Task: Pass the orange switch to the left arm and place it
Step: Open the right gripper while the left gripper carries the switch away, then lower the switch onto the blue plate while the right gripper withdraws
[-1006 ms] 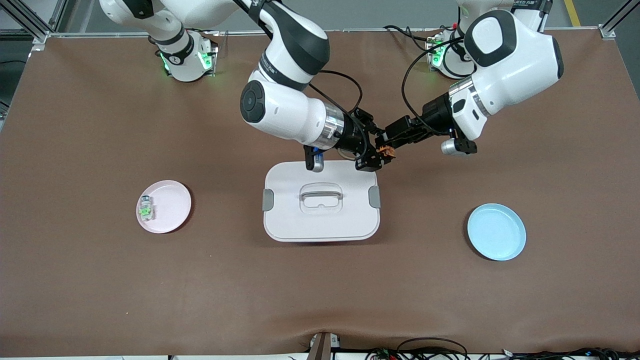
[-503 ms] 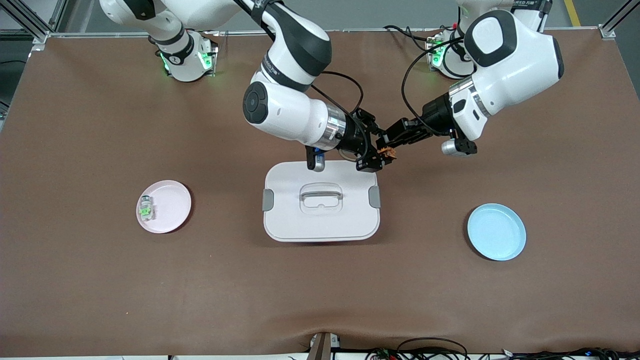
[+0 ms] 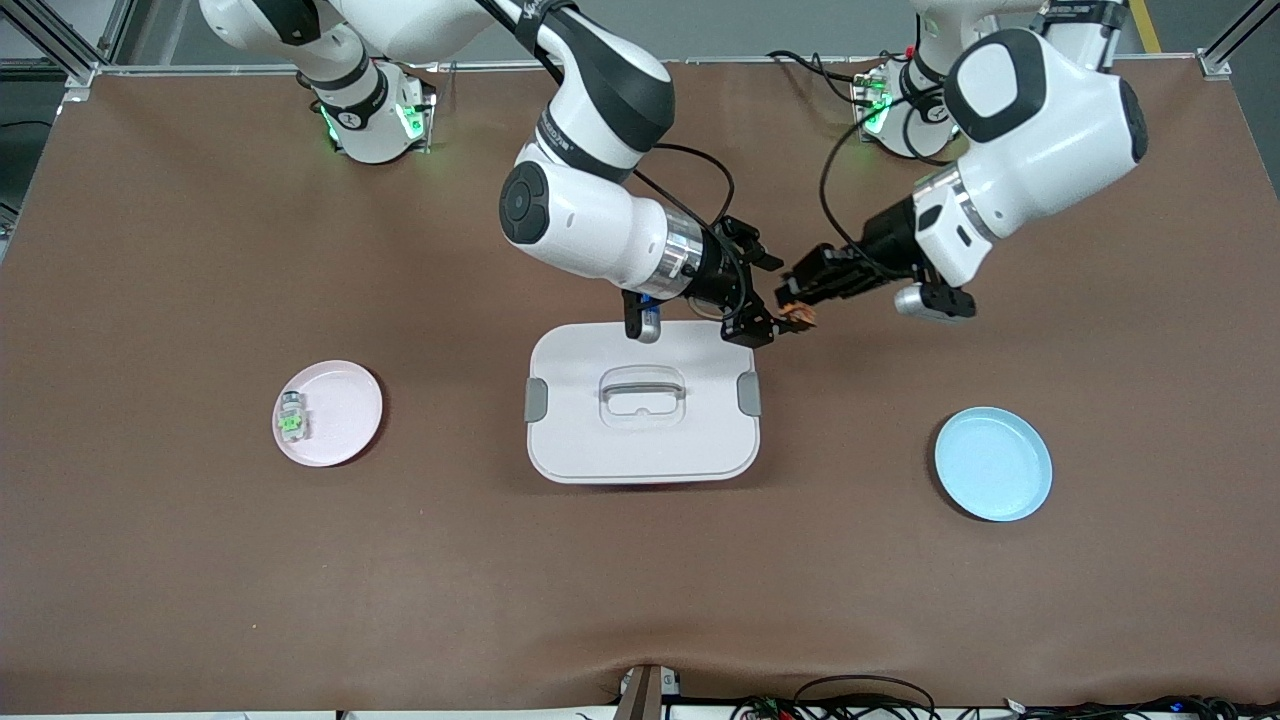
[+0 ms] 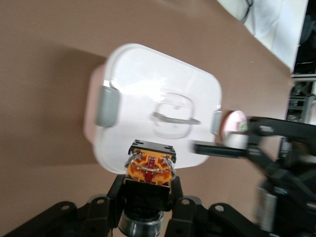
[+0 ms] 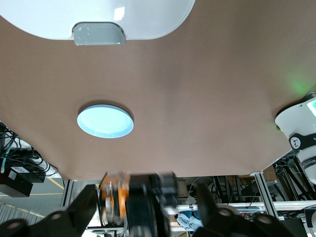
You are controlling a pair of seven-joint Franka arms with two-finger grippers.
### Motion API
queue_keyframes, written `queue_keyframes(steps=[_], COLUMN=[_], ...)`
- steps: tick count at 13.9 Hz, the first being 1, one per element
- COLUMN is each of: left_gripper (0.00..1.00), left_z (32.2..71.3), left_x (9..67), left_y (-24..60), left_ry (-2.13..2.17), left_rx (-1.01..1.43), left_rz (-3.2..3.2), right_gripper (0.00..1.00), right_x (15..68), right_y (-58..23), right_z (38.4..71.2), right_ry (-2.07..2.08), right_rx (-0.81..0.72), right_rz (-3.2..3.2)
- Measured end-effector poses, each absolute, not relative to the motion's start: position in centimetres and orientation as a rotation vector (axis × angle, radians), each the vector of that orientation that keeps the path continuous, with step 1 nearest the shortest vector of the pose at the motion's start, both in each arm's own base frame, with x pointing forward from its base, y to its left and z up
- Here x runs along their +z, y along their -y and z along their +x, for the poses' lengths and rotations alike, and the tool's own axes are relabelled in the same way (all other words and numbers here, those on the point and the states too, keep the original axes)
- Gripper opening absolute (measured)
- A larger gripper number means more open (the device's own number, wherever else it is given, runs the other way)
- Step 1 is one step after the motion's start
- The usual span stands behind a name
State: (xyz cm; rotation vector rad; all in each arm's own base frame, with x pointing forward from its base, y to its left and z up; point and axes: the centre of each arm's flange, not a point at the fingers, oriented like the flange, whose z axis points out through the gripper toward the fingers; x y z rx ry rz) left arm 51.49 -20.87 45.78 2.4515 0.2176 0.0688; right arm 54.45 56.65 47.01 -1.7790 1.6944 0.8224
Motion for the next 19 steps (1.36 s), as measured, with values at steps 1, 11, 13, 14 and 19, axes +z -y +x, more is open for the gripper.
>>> queue_keyframes(steps=[1, 11, 13, 14, 19], left_gripper=[0.41, 0.41, 0.41, 0.41, 0.41], left_z=[52.1, 57.4, 58.8, 59.5, 63.3], left_x=[44.9, 39.7, 38.1, 37.2, 32.7], left_y=[19.1, 8.8, 7.3, 6.5, 1.7], left_ry=[-0.180, 0.514, 0.772, 0.902, 1.558], left_rx=[0.068, 0.121, 0.116, 0.108, 0.030], left_rz=[2.478, 2.767, 2.772, 2.767, 2.644], right_gripper=[1.00, 1.00, 1.00, 1.00, 1.00], right_x=[47.3, 47.3, 46.9, 46.7, 46.4], right_y=[-56.7, -56.3, -56.1, -56.1, -55.4], right_z=[54.4, 54.7, 54.7, 54.5, 54.9], right_ry=[-1.691, -1.684, -1.619, -1.577, -1.362], right_rx=[0.825, 0.803, 0.717, 0.662, 0.467], right_rz=[-1.780, -1.807, -1.917, -1.983, -2.192])
